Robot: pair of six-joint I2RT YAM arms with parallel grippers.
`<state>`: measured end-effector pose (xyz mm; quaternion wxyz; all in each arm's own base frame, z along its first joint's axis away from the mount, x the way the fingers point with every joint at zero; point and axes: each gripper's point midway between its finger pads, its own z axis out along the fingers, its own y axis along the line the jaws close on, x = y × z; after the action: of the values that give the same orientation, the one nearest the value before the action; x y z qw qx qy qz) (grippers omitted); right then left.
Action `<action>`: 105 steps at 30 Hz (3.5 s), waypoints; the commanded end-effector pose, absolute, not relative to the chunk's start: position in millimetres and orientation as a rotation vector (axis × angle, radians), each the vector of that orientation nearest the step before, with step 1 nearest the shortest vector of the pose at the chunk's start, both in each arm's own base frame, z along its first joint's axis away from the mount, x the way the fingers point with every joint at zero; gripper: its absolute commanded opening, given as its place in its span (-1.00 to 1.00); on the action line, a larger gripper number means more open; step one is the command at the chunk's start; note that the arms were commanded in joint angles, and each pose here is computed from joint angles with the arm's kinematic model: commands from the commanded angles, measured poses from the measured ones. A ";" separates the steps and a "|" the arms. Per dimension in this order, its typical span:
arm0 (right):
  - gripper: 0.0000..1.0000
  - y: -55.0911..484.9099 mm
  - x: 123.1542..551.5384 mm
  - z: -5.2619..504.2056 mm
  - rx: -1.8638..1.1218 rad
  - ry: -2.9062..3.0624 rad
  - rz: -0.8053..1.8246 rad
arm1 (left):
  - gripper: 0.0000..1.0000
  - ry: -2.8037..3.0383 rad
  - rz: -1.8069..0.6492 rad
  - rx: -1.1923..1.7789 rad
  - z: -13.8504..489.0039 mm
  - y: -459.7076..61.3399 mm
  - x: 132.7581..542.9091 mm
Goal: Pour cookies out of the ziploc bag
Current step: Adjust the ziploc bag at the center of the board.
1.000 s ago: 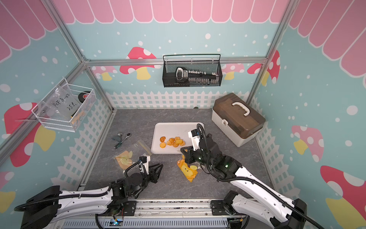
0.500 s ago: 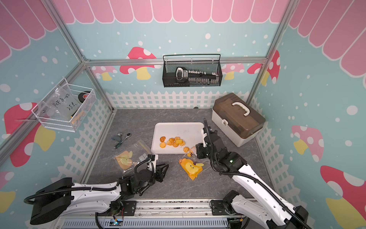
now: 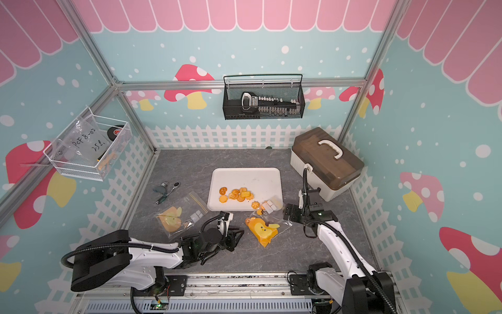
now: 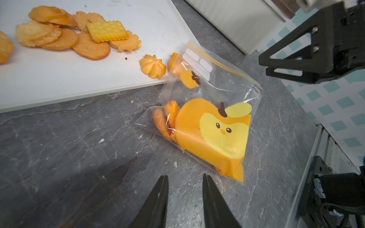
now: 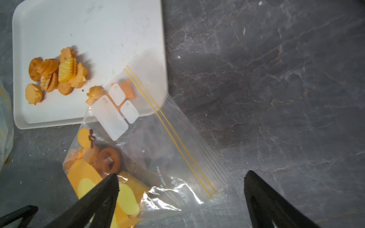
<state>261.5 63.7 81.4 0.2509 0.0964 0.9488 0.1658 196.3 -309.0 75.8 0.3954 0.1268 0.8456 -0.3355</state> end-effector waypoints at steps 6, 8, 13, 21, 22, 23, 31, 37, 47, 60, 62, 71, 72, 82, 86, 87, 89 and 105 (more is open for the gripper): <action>0.88 101.4 287.2 84.1 0.234 2.417 0.936 | -0.31 2.210 -0.739 0.248 66.7 -311.5 212.8; 0.80 106.6 291.5 85.3 0.218 2.403 0.982 | -0.31 2.214 -0.734 0.247 65.9 -312.0 213.8; 0.53 111.4 293.0 94.6 0.182 2.368 1.021 | -0.31 2.222 -0.724 0.250 63.3 -313.7 215.2; -0.06 115.4 282.7 86.7 0.159 2.417 1.032 | -0.31 2.229 -0.713 0.252 61.6 -314.5 216.2; -0.13 114.1 281.0 83.6 0.159 2.434 0.998 | -0.31 2.228 -0.713 0.252 61.9 -314.7 216.3; -0.19 113.2 279.0 81.1 0.155 2.449 0.964 | -0.31 2.227 -0.714 0.251 62.4 -314.6 216.4; -0.90 112.5 256.9 92.5 0.113 2.460 0.819 | -0.31 2.228 -0.710 0.248 61.9 -313.8 216.5; -1.00 140.8 229.1 110.1 0.033 2.429 0.852 | -0.31 2.219 -0.716 0.238 64.2 -311.8 216.7; -1.00 207.3 175.9 86.2 -0.213 2.522 0.859 | -0.31 2.217 -0.828 0.160 74.0 -306.3 224.1; -0.54 227.7 173.0 93.7 -0.329 2.478 0.791 | -0.03 2.197 -1.264 0.183 70.8 -350.9 217.7; -0.37 225.1 173.1 104.0 -0.354 2.466 0.770 | -0.03 2.196 -1.333 0.179 64.8 -358.9 217.2; -0.13 160.0 193.9 129.8 -0.233 2.473 0.563 | -0.11 2.173 -1.400 0.156 56.0 -359.2 218.2; -0.12 155.1 197.4 128.8 -0.210 2.483 0.574 | -0.12 2.176 -1.386 0.159 56.5 -358.1 218.6; -0.11 183.1 206.2 120.2 -0.261 2.552 0.779 | -0.12 2.201 -1.284 0.189 57.9 -349.5 220.7; -0.09 181.8 205.3 109.5 -0.252 2.582 0.765 | -0.12 2.201 -1.256 0.235 66.9 -353.3 222.6; -0.08 180.8 204.3 105.4 -0.248 2.590 0.760 | -0.12 2.203 -1.241 0.254 69.8 -354.0 222.7; -0.06 175.6 202.8 97.1 -0.227 2.601 0.732 | -0.12 2.204 -1.202 0.285 77.0 -353.8 223.0; 0.05 187.7 208.8 80.2 -0.139 2.512 0.894 | -0.17 2.194 -1.120 0.337 88.1 -352.8 222.4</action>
<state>203.5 169.1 71.9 0.2272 -0.0462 0.9336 0.2732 222.5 -351.4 86.8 0.3182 0.1216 0.8367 -0.4289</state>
